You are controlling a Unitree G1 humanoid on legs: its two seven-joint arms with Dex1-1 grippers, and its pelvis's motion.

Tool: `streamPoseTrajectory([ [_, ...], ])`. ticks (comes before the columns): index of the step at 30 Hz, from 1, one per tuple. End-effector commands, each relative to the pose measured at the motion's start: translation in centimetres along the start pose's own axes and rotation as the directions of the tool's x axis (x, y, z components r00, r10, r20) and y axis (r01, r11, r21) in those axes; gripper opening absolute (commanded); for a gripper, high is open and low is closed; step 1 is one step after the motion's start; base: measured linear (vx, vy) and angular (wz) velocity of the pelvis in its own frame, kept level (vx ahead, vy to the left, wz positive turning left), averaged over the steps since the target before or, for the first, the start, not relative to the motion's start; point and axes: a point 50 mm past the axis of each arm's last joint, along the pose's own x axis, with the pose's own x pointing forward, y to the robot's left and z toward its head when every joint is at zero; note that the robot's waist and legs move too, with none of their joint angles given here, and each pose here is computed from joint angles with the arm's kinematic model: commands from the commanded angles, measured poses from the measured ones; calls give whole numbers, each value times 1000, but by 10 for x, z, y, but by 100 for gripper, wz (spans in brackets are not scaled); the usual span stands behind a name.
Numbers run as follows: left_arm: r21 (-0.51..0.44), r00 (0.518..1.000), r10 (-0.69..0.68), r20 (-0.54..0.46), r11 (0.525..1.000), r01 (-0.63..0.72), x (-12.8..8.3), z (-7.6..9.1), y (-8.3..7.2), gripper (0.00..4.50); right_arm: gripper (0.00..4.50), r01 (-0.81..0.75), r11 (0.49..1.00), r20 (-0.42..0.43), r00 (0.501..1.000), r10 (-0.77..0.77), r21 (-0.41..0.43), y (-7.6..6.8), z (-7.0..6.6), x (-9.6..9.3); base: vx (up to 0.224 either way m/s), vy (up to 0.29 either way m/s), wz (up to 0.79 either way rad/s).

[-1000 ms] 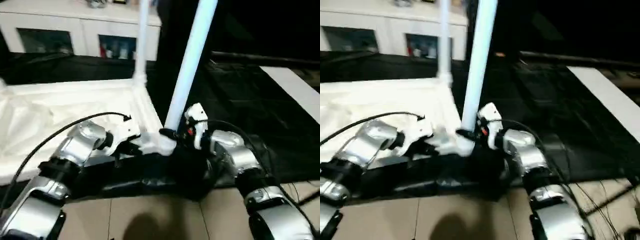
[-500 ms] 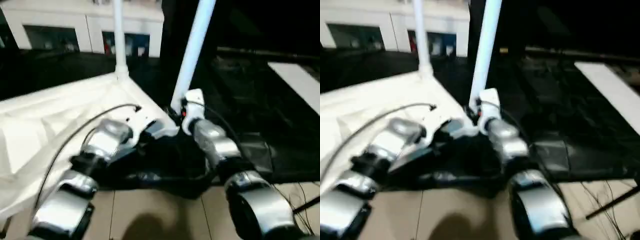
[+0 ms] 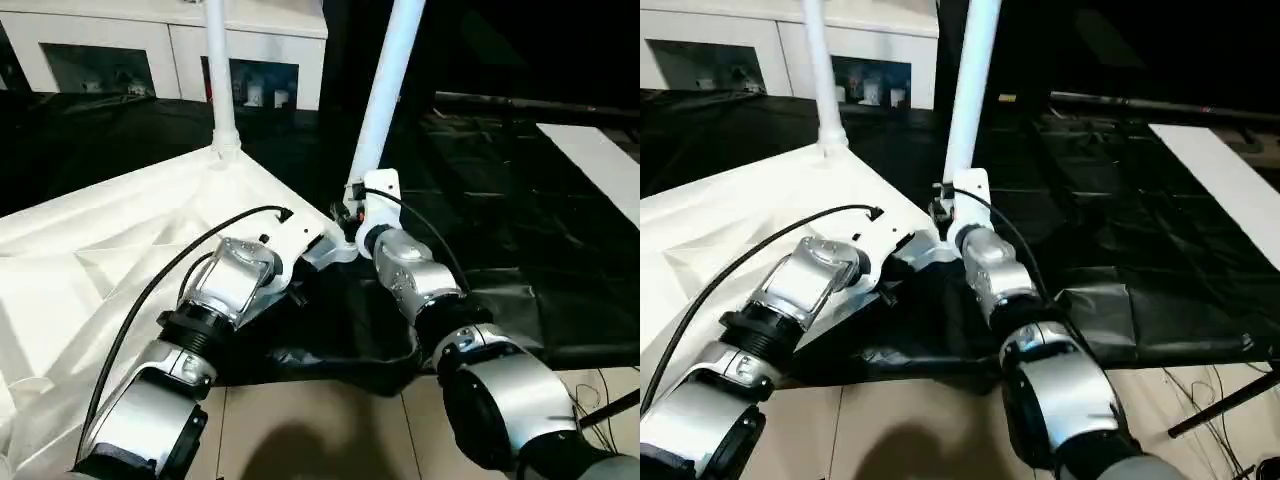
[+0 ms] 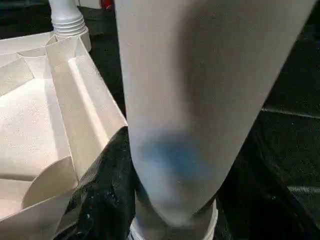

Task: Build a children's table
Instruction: Insert table leg to table base

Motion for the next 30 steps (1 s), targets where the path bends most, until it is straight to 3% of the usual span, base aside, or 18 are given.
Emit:
streamPoseTrajectory([
  [1,27,999,13,45,1000,-14,-2,12,1,0,185,-5,998,-189,982,16,59,-2,-49,-9,0,0,0],
  [2,27,999,13,45,1000,-14,-2,12,1,0,185,-6,998,-188,982,17,60,-2,-49,-9,0,0,0],
  [3,37,998,6,55,999,-8,-2,13,2,0,241,-29,995,-156,987,43,92,0,-44,-7,0,0,0],
  [5,43,997,4,79,999,-8,-3,14,3,0,255,-54,992,-115,991,68,117,1,-36,-6,0,0,0],
  [9,131,994,-47,100,991,34,-7,12,5,0,283,-126,989,-55,990,131,79,0,-21,-4,0,0,0],
  [13,157,993,-77,91,986,62,-13,8,12,0,309,-206,978,-3,979,206,15,-8,-6,-5,0,0,0],
  [18,234,982,-160,105,963,132,-17,5,14,0,341,-331,943,29,943,333,-37,-15,3,-12,0,0,0],
  [22,283,966,-247,80,935,215,-24,-4,15,0,375,-525,838,-12,849,529,-147,-25,2,-30,0,0,0],
  [23,341,935,-343,90,893,294,-29,-5,12,0,375,-636,743,-60,767,639,-207,-31,-1,-45,0,0,0],
  [25,368,915,-392,93,868,335,-33,-6,11,0,375,-700,676,-95,708,700,-231,-35,-3,-56,0,0,0],
  [30,418,864,-497,84,804,423,-41,-7,9,0,375,-782,572,-178,617,766,-246,-41,-12,-71,0,0,0],
])
